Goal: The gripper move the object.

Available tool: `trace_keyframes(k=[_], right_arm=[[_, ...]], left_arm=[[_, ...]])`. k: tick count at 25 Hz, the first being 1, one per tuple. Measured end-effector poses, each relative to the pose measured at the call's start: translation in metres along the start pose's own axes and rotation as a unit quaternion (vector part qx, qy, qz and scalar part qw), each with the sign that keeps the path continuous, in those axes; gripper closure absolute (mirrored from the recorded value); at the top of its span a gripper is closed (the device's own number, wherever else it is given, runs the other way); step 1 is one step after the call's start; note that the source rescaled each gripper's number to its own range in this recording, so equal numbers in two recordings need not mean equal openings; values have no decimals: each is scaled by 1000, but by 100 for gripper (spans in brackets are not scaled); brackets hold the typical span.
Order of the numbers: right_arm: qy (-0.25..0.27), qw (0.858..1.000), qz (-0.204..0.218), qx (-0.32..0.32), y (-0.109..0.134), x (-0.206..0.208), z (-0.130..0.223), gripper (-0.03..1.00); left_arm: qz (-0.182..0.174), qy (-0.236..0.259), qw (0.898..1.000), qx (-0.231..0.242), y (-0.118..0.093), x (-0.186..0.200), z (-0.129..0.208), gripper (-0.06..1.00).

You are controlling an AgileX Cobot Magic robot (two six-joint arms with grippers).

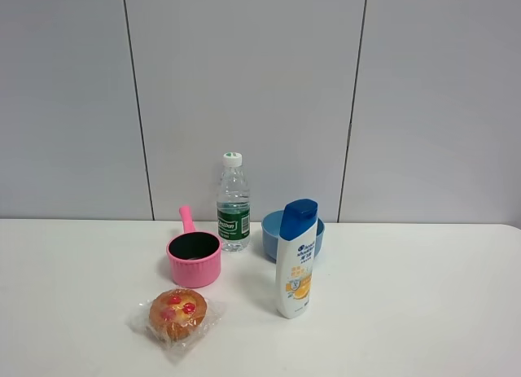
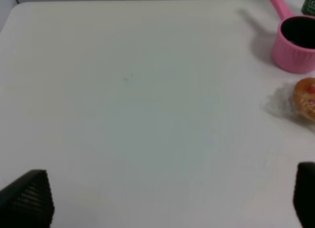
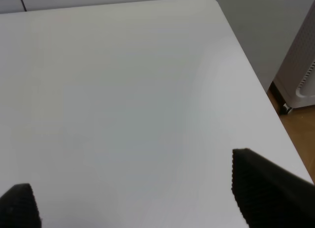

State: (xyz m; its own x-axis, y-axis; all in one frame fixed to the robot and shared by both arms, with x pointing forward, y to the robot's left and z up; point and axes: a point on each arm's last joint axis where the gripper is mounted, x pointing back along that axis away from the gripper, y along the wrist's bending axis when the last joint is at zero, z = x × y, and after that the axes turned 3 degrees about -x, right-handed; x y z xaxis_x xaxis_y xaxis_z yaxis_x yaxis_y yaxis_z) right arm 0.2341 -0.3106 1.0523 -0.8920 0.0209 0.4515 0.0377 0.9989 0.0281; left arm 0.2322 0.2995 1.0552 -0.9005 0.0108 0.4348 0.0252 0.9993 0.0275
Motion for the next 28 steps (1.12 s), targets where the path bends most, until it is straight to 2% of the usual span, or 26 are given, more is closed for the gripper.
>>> trace_keyframes(k=[3, 9, 28], right_arm=[[0, 1000, 7, -4, 0, 0, 0, 37], [-2, 998, 58, -29, 1, 1, 1, 37], [-2, 998, 59, -29, 1, 1, 1, 37]], left_arm=[[0, 0, 1000, 0, 0, 0, 0, -6], [0, 0, 1000, 0, 0, 0, 0, -6], [0, 0, 1000, 0, 0, 0, 0, -6]])
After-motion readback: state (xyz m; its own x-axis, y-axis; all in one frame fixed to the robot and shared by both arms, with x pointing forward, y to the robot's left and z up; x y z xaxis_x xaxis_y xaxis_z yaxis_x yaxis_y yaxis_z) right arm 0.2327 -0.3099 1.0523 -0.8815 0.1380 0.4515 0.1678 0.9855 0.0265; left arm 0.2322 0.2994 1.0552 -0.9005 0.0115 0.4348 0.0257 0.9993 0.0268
